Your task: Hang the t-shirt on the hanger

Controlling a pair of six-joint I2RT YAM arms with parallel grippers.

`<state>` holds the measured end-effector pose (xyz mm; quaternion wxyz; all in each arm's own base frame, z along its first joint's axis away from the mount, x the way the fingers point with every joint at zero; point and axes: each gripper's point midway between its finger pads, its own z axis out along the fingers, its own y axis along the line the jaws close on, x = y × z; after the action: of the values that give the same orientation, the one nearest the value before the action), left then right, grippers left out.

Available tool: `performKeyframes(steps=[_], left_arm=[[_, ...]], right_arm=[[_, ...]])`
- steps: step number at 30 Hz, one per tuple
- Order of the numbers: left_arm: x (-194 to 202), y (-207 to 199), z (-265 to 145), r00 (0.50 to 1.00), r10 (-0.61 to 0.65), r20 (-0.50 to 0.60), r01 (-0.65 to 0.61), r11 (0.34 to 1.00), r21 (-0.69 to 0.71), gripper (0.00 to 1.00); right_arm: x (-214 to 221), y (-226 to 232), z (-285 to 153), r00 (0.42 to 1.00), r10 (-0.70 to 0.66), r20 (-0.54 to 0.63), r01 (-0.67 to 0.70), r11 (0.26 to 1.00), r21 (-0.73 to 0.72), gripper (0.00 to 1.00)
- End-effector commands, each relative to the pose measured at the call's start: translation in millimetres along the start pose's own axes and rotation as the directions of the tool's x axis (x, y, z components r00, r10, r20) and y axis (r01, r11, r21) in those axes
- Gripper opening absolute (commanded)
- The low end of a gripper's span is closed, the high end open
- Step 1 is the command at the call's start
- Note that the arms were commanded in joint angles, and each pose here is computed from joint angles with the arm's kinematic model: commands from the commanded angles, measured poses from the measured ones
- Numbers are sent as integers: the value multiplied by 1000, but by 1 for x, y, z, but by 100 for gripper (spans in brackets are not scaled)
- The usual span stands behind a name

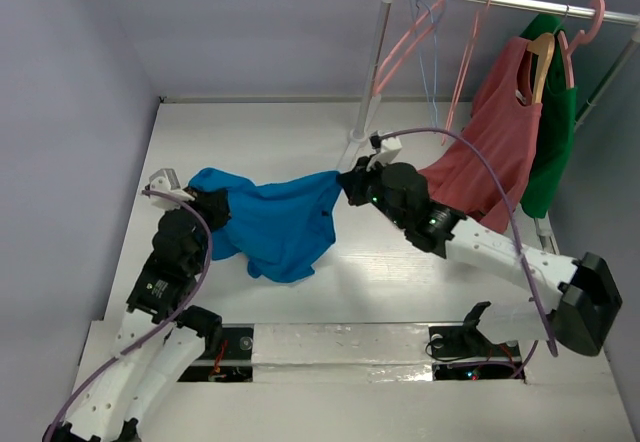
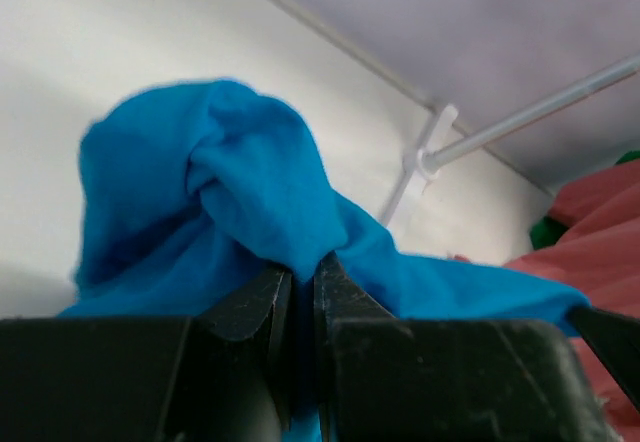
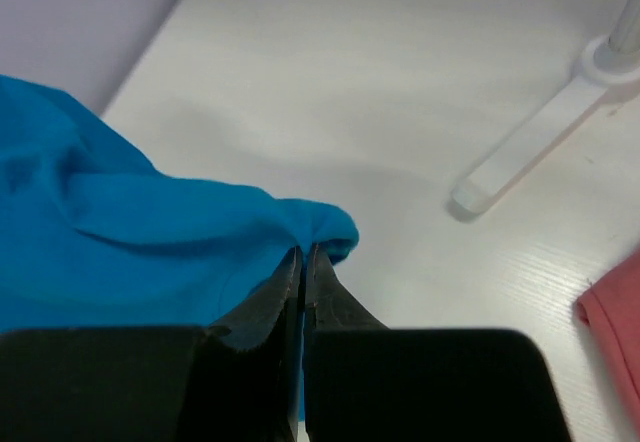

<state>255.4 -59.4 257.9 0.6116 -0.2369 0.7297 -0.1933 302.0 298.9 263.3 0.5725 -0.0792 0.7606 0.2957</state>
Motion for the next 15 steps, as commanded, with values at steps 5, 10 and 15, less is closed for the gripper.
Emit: performKeyframes(steps=[5,10,15], left_arm=[[57,33,29,997,-47,-57,43,996,-78,5],[38,14,66,998,-62,12,63,994,-94,63],[24,-20,87,1000,11,-2,-11,999,-50,77]], right_arm=[[31,-23,35,995,-15,-98,26,994,109,0],[34,-48,40,994,-4,-113,29,974,226,1],[39,-55,29,987,-40,-156,77,968,237,79]])
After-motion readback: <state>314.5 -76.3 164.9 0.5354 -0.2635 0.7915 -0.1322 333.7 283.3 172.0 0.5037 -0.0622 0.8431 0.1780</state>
